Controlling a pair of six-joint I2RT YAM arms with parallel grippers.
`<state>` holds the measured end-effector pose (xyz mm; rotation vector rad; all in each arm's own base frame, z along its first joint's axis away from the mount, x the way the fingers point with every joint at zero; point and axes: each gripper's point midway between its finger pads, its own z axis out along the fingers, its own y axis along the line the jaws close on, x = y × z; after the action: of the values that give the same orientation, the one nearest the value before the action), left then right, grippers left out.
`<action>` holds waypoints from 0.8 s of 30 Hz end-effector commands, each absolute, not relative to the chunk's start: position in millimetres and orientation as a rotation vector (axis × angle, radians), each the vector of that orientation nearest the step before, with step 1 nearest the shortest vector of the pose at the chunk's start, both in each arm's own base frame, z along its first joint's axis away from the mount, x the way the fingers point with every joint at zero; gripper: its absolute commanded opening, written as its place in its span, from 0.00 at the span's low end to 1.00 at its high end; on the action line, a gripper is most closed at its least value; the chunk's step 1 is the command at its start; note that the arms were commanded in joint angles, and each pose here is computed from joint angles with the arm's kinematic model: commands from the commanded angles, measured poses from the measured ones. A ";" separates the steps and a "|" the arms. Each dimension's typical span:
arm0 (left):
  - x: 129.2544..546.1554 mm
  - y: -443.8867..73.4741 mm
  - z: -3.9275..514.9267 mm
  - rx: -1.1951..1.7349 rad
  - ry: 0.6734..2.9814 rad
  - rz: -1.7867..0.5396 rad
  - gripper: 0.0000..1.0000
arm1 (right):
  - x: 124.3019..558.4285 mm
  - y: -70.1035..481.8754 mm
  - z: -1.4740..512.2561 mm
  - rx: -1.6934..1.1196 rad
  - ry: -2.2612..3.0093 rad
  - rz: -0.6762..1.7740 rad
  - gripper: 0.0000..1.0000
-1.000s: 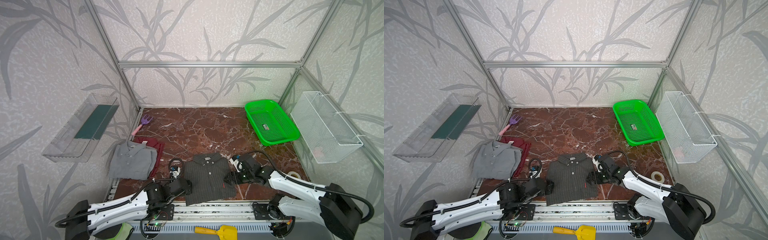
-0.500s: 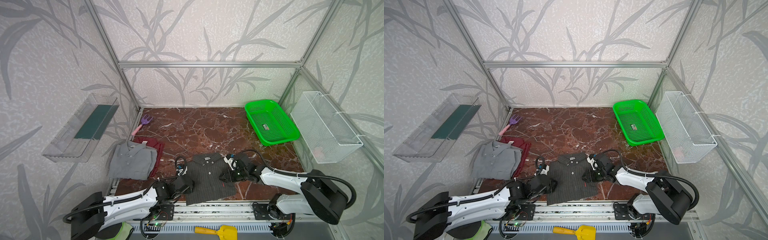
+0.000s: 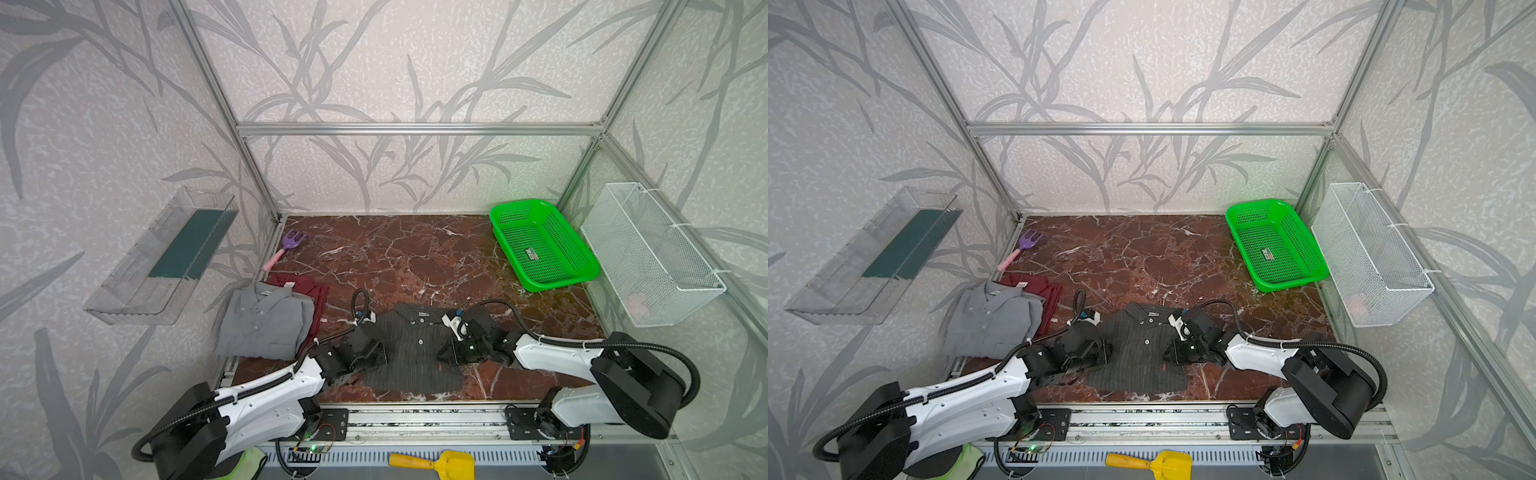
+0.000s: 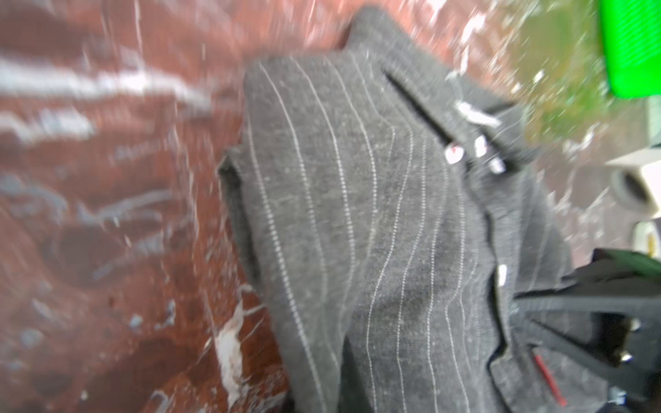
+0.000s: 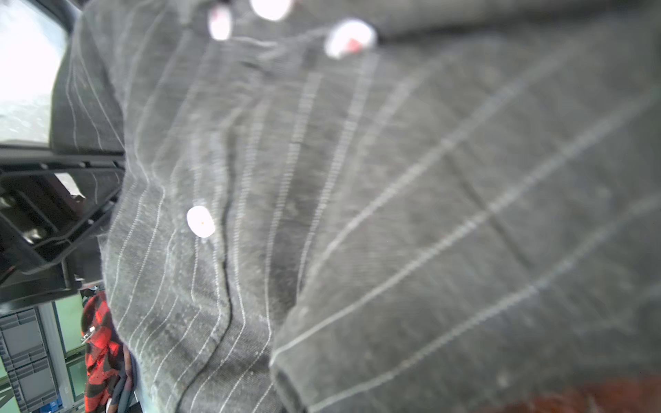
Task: Fold and stack the long sleeve shirts
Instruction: 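Lift the shirt and carry it toward the shirt stack with both grippers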
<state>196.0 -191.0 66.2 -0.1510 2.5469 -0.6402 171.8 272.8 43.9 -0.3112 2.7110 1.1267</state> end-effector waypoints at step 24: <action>275.2 39.7 221.3 -0.658 2.250 -0.009 0.00 | 238.7 524.3 198.4 -0.605 2.199 1.368 0.00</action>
<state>276.7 13.7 207.6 -0.6223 2.3144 -0.1079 245.4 495.4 185.7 -0.5774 2.2681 1.3383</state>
